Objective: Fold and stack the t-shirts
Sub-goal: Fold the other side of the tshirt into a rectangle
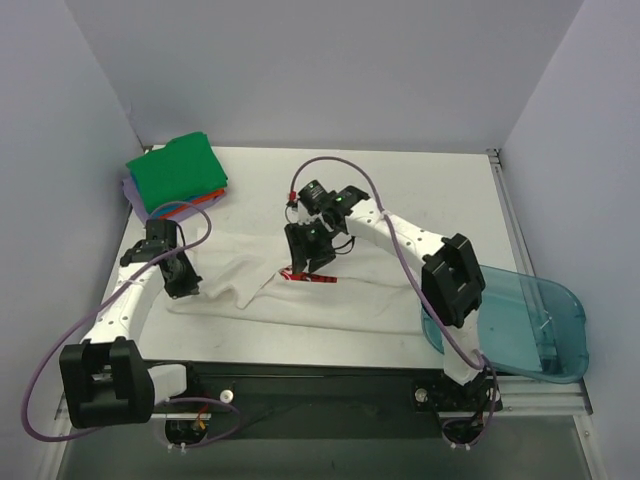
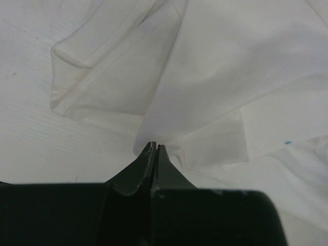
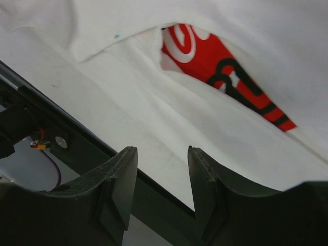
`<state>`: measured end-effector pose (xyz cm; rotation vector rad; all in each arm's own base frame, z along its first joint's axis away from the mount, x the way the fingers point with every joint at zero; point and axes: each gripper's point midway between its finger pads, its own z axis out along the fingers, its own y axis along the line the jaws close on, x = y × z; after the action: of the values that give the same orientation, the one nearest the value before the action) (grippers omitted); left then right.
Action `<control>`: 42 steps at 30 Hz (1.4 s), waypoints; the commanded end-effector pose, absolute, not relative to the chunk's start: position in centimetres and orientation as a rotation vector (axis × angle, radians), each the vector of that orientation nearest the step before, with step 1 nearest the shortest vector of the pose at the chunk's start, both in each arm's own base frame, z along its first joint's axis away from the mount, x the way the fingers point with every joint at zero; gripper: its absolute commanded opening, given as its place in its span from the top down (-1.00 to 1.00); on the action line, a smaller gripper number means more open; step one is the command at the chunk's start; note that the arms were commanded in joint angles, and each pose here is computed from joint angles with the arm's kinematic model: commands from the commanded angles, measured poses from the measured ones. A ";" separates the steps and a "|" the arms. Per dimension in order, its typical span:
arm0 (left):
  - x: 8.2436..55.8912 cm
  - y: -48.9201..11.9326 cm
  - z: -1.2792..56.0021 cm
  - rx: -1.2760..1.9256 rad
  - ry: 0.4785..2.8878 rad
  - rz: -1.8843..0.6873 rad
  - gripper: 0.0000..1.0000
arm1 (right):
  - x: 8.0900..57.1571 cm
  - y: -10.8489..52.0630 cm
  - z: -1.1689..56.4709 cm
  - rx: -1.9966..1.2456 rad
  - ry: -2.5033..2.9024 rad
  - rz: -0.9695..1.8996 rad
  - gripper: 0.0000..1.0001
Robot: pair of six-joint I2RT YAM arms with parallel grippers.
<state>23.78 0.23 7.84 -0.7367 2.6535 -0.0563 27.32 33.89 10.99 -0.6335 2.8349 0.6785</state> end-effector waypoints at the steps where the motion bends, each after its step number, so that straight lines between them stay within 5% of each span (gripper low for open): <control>1: 24.9 1.3 6.8 -0.707 2.602 -0.027 1.00 | 24.8 38.0 10.5 -0.594 2.856 0.755 0.13; 17: 26.6 1.3 2.2 -0.738 2.682 -0.162 1.00 | 23.3 47.9 5.2 -0.413 2.831 0.904 0.24; 42: 26.5 0.7 2.8 -0.705 2.661 -0.219 1.00 | 22.0 50.3 1.8 -0.367 2.879 0.874 0.35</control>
<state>25.14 0.83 1.79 -0.7434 2.7244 -0.1815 21.82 49.77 2.55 -0.3902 2.8730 0.9074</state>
